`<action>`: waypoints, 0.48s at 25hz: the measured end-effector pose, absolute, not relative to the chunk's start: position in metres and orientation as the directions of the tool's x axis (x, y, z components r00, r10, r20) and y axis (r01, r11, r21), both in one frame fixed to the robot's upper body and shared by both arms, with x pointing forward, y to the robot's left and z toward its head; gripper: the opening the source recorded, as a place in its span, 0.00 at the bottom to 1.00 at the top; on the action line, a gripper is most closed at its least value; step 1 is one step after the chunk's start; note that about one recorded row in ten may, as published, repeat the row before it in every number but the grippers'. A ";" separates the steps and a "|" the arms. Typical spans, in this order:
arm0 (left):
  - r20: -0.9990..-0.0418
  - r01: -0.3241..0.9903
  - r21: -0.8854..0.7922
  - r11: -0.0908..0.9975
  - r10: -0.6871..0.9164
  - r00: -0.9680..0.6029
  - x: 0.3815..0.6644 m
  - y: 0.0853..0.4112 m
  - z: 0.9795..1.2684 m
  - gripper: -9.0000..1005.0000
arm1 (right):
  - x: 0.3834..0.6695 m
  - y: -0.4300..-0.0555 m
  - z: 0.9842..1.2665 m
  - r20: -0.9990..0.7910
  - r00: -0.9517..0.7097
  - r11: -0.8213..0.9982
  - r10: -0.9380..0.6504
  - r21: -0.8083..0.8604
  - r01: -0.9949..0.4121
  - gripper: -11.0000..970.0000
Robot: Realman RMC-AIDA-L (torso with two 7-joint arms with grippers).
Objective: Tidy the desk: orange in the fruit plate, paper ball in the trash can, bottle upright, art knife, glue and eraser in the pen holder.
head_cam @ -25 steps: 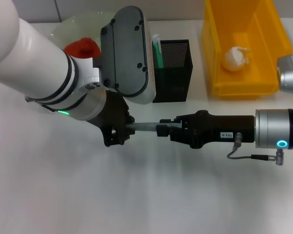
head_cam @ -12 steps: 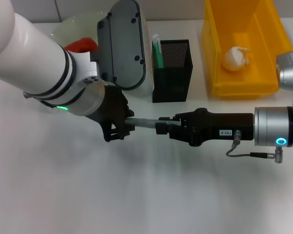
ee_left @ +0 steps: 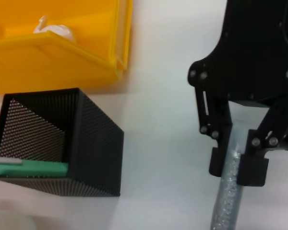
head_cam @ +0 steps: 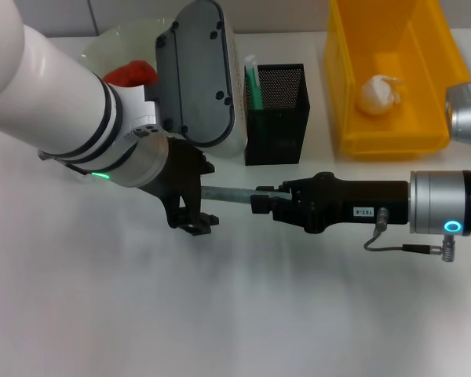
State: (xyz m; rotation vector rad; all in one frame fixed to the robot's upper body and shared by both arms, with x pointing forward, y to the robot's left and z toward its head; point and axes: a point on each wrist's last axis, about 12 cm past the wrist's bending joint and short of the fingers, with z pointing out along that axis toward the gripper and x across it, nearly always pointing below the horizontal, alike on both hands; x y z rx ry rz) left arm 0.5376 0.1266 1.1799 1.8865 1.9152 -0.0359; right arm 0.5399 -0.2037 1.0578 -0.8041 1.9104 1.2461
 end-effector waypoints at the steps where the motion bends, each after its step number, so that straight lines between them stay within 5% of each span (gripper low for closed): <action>1: -0.336 0.954 0.289 0.072 0.941 0.031 0.538 0.128 1.180 0.54 | 0.539 -0.204 1.057 -0.822 -0.558 0.343 -0.117 0.493 -0.799 0.18; 4: -0.364 0.954 0.285 0.097 0.931 0.014 0.540 0.130 1.181 0.68 | 0.537 -0.207 1.056 -0.819 -0.564 0.353 -0.103 0.500 -0.791 0.18; 6: -0.470 0.952 0.256 0.170 0.882 -0.032 0.543 0.140 1.185 0.78 | 0.536 -0.211 1.055 -0.818 -0.568 0.365 -0.089 0.504 -0.783 0.18; 12: -0.696 0.946 0.151 0.287 0.710 -0.104 0.541 0.176 1.190 0.78 | 0.530 -0.221 1.053 -0.822 -0.566 0.390 -0.059 0.503 -0.772 0.18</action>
